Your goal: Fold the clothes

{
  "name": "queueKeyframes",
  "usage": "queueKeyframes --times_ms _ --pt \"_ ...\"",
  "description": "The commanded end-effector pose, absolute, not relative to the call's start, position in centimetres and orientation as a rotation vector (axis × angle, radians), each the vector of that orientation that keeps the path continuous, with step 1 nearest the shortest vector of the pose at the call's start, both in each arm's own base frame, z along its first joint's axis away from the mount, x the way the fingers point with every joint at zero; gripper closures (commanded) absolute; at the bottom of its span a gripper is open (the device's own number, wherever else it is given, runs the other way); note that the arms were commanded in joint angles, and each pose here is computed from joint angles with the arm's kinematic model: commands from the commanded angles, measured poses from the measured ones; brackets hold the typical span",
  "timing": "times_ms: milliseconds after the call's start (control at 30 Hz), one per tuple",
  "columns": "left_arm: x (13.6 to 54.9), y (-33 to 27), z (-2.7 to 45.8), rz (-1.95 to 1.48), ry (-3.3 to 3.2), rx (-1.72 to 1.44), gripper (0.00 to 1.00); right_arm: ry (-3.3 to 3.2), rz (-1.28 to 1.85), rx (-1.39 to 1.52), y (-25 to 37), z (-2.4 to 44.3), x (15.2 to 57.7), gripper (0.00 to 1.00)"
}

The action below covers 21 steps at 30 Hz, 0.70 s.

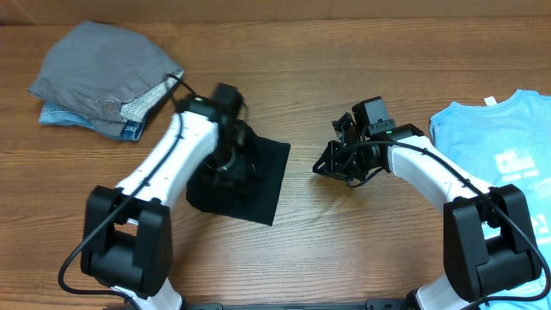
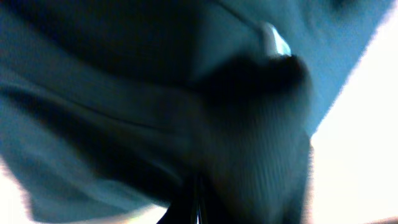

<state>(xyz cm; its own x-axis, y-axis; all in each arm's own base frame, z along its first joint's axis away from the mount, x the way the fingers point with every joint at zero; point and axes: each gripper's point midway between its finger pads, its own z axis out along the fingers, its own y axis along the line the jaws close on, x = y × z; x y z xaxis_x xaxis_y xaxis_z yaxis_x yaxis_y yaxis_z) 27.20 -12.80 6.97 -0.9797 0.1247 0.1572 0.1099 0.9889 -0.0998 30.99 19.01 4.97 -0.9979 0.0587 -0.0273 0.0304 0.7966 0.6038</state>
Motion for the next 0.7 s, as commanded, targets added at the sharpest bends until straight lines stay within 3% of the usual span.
queueKeyframes --times_ms 0,233,300,467,667 --pt "26.0 -13.4 8.1 0.131 -2.953 -0.277 0.96 2.849 1.026 -0.046 19.5 6.8 31.6 0.80" --pt "29.1 -7.1 12.0 -0.217 -3.097 -0.086 0.96 2.613 1.273 -0.279 22.8 11.5 33.0 0.68" --pt "30.4 -5.9 13.4 -0.194 -3.153 -0.006 0.95 2.560 1.328 -0.339 24.1 12.6 33.0 0.65" --pt "32.6 -3.1 14.6 -0.164 -3.229 0.170 0.76 2.495 1.362 -0.461 27.5 13.6 32.0 0.54" --pt "33.0 -4.8 12.9 0.215 -3.198 0.136 0.81 2.487 1.180 -0.428 30.6 13.0 32.5 0.47"
